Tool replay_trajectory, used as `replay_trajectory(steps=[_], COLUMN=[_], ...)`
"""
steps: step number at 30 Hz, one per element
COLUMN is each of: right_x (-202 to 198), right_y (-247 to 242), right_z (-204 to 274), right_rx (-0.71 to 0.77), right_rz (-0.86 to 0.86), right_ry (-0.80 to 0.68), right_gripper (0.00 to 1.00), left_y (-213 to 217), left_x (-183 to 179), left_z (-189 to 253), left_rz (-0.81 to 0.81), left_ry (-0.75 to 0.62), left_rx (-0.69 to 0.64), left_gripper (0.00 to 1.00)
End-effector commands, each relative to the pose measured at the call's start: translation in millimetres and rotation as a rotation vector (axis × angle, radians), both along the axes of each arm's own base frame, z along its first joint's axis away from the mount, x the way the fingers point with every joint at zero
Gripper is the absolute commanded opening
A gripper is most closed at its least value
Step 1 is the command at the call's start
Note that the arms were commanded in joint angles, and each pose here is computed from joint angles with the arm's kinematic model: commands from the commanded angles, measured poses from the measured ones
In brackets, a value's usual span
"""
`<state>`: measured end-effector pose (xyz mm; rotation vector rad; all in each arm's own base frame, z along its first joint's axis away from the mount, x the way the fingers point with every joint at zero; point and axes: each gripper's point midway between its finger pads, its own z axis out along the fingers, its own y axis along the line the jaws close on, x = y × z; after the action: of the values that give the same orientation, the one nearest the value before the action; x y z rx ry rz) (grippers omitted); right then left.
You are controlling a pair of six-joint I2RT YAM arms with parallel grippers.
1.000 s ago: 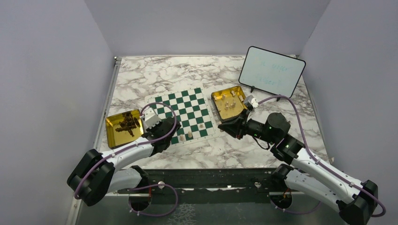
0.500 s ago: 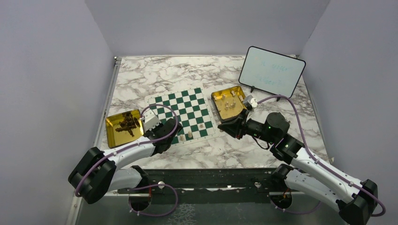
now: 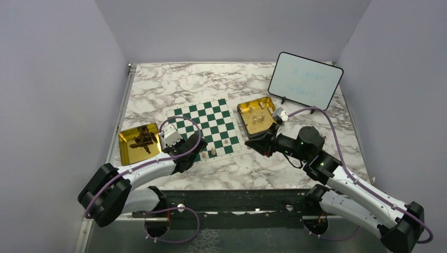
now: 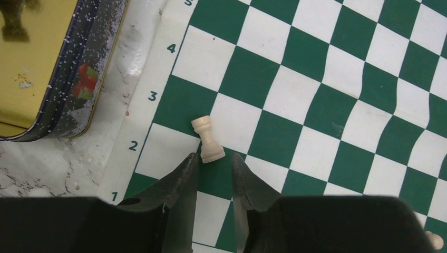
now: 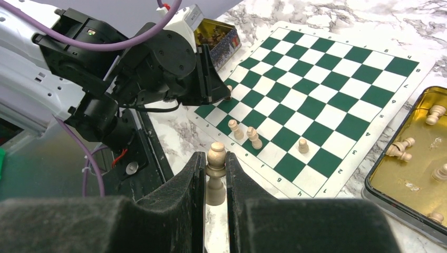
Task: Set up the chess pieces on the board
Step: Place the chess piece on the chessboard.
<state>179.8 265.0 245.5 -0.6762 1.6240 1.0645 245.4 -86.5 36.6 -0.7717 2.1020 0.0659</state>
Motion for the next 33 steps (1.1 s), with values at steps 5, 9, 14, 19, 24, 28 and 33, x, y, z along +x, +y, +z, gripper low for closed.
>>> replay_trajectory(steps=[5,9,14,19,24,28,33], right_x=[2.5,3.3,8.0,25.0,54.6,62.9,70.1], right_y=[0.5,-0.3,2.3,5.3,10.3,27.4,40.7], right_z=[8.3,6.1,-9.4,-10.3,-6.9,5.5,20.9], right_rx=[0.006,0.007,-0.012,0.029,0.108,0.218,0.365], right_rz=[-0.011,-0.023,-0.040,-0.124,-0.275,-0.264,-0.248], right_ry=[-0.016,0.006,0.062,0.127,0.269,0.354,0.431], right_gripper=[0.06,0.06,0.06,0.07,0.07,0.07,0.07], left_y=[-8.7,-9.8,-18.2,-52.0,-107.3,-141.2,-165.1], left_x=[5.4,10.0,20.8,25.7,14.5,-10.4,-30.6], left_z=[17.1,33.3,70.3,125.1,197.6,247.5,258.6], left_rz=[0.011,-0.011,-0.107,-0.339,-0.707,-0.965,-1.170], left_ry=[-0.030,-0.051,-0.096,-0.202,-0.444,-0.646,-0.710], left_rx=[-0.032,-0.023,-0.010,-0.094,-0.248,-0.350,-0.370], left_gripper=[0.29,0.35,0.49,0.55,0.56,0.62,0.62])
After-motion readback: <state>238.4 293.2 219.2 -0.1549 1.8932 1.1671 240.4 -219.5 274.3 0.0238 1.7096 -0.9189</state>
